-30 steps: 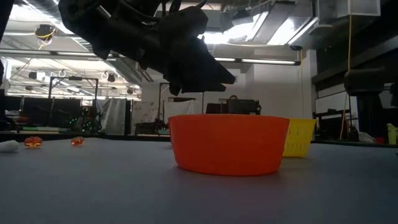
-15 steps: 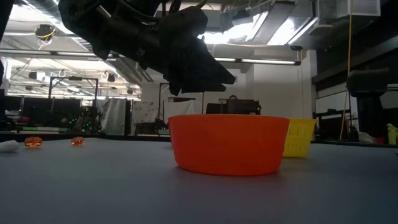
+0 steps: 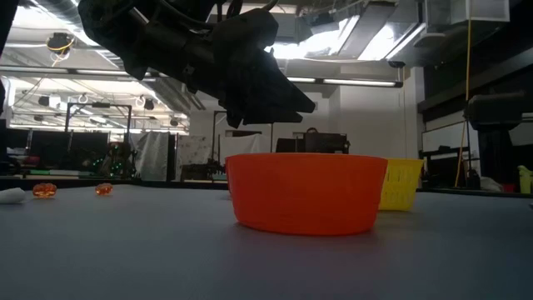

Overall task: Sort Halloween decoration
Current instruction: Put the purple spider toy into the orange bin

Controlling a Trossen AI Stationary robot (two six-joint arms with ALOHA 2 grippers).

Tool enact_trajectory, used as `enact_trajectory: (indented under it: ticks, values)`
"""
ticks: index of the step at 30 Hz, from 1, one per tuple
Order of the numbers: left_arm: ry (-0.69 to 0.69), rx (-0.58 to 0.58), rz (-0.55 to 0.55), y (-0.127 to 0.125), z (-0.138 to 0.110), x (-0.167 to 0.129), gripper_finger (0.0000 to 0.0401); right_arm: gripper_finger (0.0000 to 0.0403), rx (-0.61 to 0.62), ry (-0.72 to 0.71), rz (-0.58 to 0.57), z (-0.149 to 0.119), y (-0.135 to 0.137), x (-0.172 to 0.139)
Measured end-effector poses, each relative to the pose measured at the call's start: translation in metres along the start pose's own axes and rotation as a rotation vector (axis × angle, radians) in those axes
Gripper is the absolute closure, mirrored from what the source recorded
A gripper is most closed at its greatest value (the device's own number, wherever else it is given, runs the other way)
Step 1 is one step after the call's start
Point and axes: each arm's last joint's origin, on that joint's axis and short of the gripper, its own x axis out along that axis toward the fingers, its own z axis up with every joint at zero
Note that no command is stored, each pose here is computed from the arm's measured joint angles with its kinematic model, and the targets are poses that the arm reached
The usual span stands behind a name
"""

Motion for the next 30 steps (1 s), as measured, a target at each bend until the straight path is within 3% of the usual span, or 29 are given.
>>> enact_trajectory:
  ticks: [8,18,30]
  values:
    - [0.0,0.0,0.0,0.0,0.0,0.0,0.0222,0.0356,0.0,0.0,0.002,0.0,0.0001,0.0002]
    - [0.0,0.0,0.0,0.0,0.0,0.0,0.0222,0.0399,0.001,-0.001,0.01,-0.0001,0.0,0.0002]
    - [0.0,0.0,0.0,0.0,0.0,0.0,0.0222,0.0401,0.003,-0.038,-0.019,0.0096,-0.0026,-0.0066]
